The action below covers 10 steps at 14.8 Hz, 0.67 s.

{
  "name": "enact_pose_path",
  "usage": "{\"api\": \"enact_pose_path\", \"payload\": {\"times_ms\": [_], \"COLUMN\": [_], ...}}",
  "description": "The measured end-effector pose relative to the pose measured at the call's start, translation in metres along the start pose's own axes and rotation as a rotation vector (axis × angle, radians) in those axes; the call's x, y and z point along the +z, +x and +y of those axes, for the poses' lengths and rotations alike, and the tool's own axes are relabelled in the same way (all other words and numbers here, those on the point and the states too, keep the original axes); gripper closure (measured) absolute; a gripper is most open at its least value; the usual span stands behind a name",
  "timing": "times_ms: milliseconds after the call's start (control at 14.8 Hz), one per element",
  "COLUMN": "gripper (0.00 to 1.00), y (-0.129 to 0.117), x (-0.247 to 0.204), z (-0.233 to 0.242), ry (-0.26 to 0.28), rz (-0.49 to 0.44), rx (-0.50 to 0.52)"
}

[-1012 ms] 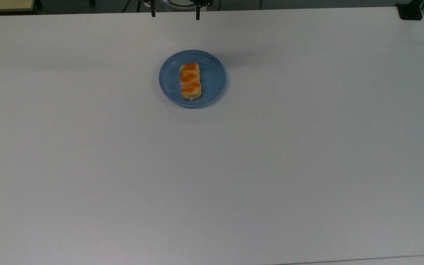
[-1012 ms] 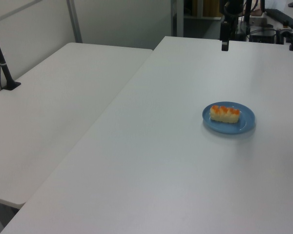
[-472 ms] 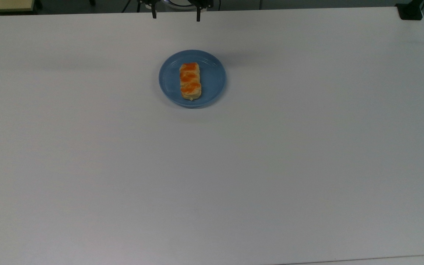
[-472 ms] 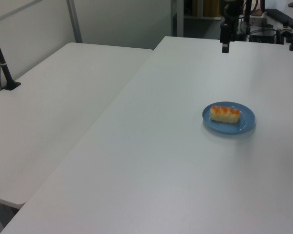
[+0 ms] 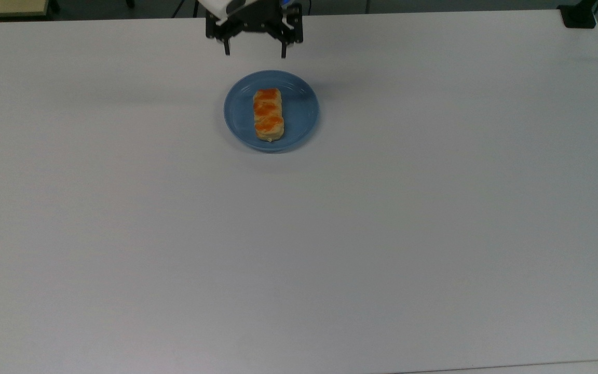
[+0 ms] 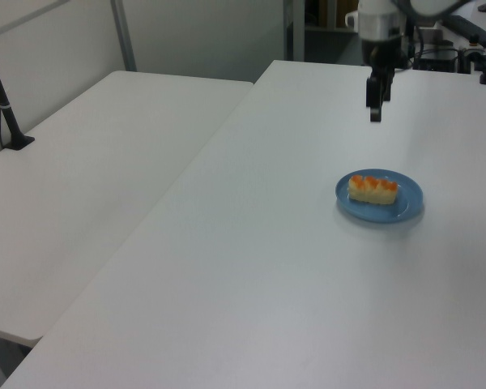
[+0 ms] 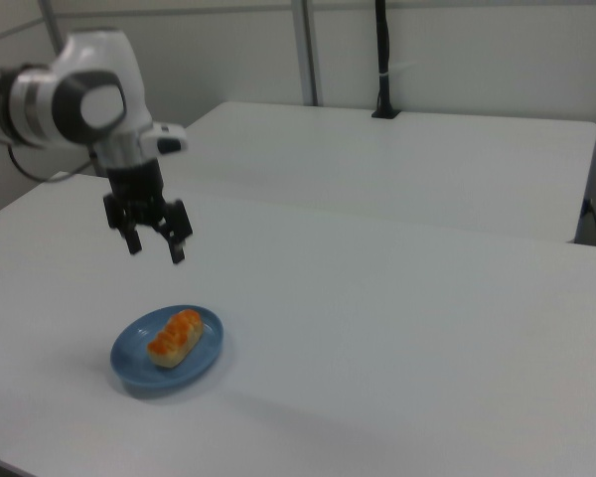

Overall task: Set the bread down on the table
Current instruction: 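Lower the open gripper down over the orange-topped bread on the plate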

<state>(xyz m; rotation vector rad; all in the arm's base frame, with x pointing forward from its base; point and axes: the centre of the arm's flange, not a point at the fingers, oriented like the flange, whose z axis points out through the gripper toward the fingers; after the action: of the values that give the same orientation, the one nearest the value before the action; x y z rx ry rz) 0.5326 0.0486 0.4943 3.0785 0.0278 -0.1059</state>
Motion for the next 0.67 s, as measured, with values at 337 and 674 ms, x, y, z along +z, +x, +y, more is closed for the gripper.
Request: {"api": "enact_pose_path", "payload": {"times_ms": [337, 674], "gripper": [0.00, 0.01], "y": [0.000, 0.013], "x": [0.106, 0.161], "z": [-0.007, -0.012], "ry": [0.005, 0.002], "rz": [-0.019, -0.041], "rx": [-0.014, -0.024]}}
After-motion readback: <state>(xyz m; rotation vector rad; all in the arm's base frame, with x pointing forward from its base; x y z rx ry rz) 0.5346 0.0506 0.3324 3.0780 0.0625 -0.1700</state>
